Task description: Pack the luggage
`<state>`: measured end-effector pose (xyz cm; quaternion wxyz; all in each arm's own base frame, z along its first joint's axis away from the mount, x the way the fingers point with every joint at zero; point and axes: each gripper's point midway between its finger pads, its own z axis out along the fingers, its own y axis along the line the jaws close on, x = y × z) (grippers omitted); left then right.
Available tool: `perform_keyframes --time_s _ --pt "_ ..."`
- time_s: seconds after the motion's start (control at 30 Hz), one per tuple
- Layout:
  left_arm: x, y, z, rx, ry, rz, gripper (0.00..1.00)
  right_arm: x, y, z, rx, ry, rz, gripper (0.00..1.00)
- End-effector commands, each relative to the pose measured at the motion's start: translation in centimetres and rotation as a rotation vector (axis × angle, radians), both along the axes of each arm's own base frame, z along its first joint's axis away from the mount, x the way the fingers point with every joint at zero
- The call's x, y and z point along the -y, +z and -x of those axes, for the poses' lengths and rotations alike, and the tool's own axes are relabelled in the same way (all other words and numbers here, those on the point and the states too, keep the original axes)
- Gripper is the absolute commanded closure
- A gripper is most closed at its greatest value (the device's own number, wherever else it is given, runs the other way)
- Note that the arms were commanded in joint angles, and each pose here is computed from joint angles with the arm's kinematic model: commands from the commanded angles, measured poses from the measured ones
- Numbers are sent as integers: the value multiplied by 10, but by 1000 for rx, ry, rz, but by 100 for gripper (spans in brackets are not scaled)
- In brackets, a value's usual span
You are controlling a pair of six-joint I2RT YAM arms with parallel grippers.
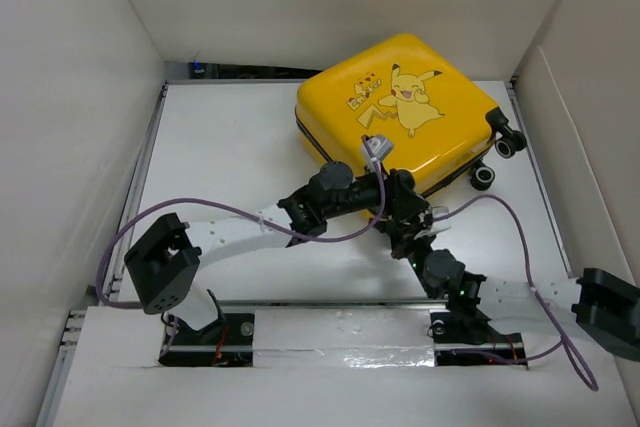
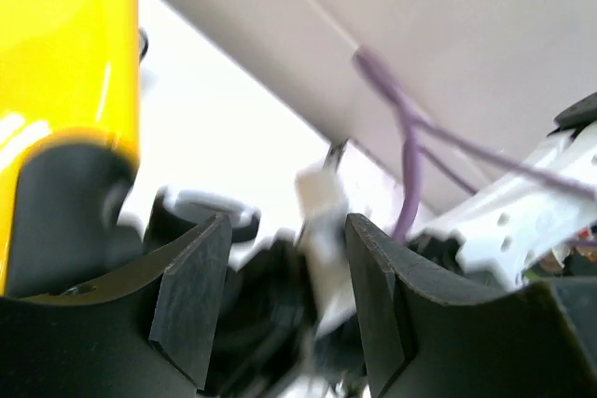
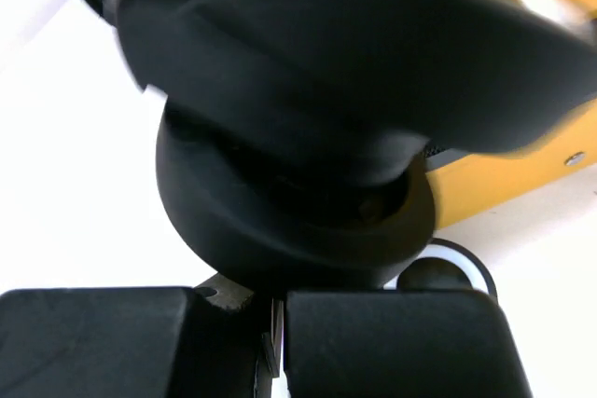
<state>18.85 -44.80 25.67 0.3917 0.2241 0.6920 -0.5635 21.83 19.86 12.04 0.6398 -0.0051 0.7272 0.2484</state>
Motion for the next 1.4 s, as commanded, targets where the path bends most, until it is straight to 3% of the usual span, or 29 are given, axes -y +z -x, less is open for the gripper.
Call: perform_keyframes --time_s 0.0,0.27,0.47,0.53,0.6,0.63,0.67,0.73,0.77,0.87,0.97,1.03,1.27,1.37 --pt "16 45 -4 38 -28 99 51 -36 35 14 75 64 -102 100" --pt "35 65 -4 4 -78 122 49 -97 45 14 121 78 -97 100" --pt "30 66 -5 -25 -104 120 47 -89 49 0 107 -75 -53 100" --pt "1 87 -13 30 -28 158 47 -75 40 3 88 -86 -38 100" --pt "-33 63 -35 35 139 94 47 -65 31 8 25 -85 -71 100" --pt "-57 77 -28 60 187 110 47 -66 30 11 9 -62 -73 100" --pt "-82 42 -43 45 320 42 47 -64 30 12 -6 -61 -77 100" --pt "-125 42 -42 53 457 41 46 -61 30 13 -3 -60 -78 100" --pt "-144 10 -46 18 545 -13 42 -61 30 13 -2 -58 -73 100" --pt "-187 -25 -55 -27 650 -77 40 -66 35 13 4 -43 -60 100" --pt "-204 -45 -60 -64 664 -80 41 -72 38 14 8 -23 -71 100" --pt "-193 -38 -55 -49 575 -26 42 -73 39 14 12 -17 -70 100" --pt "-136 -31 -52 -31 320 -1 26 -81 33 20 -1 29 -51 100" --pt "-114 -27 -50 -31 257 22 25 -91 34 21 1 60 -46 100"
